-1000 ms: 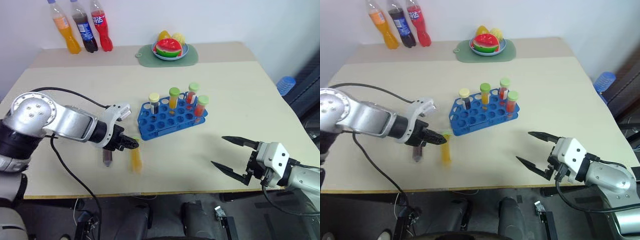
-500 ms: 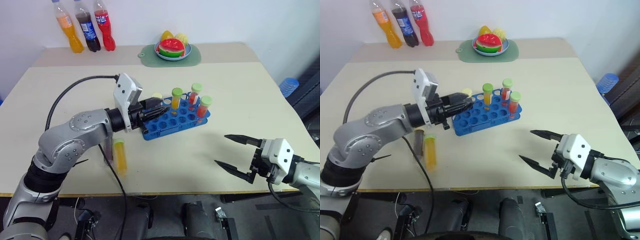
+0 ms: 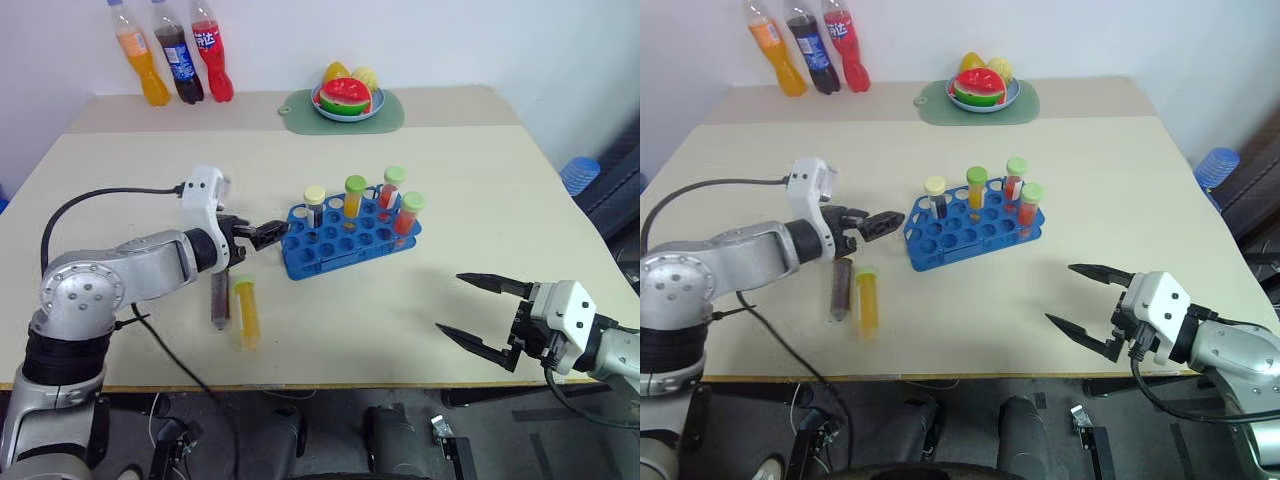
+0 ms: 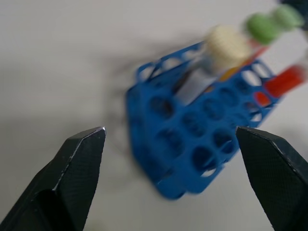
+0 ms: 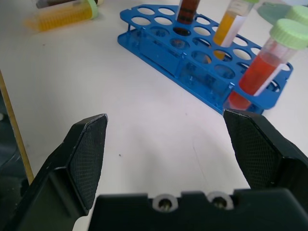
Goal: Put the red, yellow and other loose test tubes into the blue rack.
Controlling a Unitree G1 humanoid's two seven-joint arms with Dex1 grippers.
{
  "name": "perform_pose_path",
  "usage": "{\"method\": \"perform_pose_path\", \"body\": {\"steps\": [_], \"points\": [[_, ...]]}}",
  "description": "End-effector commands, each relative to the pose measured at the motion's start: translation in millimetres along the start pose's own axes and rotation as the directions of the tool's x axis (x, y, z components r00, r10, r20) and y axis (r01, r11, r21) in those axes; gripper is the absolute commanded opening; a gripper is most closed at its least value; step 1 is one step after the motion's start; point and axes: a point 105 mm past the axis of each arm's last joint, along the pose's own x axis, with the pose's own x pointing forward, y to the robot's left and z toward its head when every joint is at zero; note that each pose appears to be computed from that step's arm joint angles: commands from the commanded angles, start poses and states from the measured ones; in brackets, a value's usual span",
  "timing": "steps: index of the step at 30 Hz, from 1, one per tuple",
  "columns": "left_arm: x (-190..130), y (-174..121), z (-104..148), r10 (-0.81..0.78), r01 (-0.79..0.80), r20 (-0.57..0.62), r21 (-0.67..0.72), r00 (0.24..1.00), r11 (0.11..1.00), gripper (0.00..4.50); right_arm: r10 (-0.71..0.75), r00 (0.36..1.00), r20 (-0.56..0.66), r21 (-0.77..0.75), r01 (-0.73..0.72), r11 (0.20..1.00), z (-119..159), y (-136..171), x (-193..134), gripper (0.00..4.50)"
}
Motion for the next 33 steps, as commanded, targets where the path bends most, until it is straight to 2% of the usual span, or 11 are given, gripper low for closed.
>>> {"method": "perform_pose_path", "body": {"steps": [1, 11, 23, 33], "points": [[-11, -11, -6, 0.014, -0.015, -0.060, -0.010, 0.998, 1.000, 4.48, 0.028, 0.999, 0.043, -0.001, -0.028, 1.000, 4, 3, 6, 4.24], [-20, 0, -44, 0.110, -0.113, -0.130, -0.013, 0.985, 0.994, 4.48, 0.088, 0.994, 0.060, 0.001, -0.088, 0.996, 2, 0, 19, 4.24], [-15, 2, -64, 0.221, -0.240, -0.134, -0.147, 0.966, 0.960, 4.48, 0.103, 0.993, 0.064, 0.000, -0.103, 0.995, 3, -1, 23, 4.24], [-3, 2, -71, 0.336, -0.377, -0.181, -0.284, 0.924, 0.882, 4.48, 0.100, 0.993, 0.060, 0.000, -0.100, 0.995, 7, -2, 23, 4.24]]}}
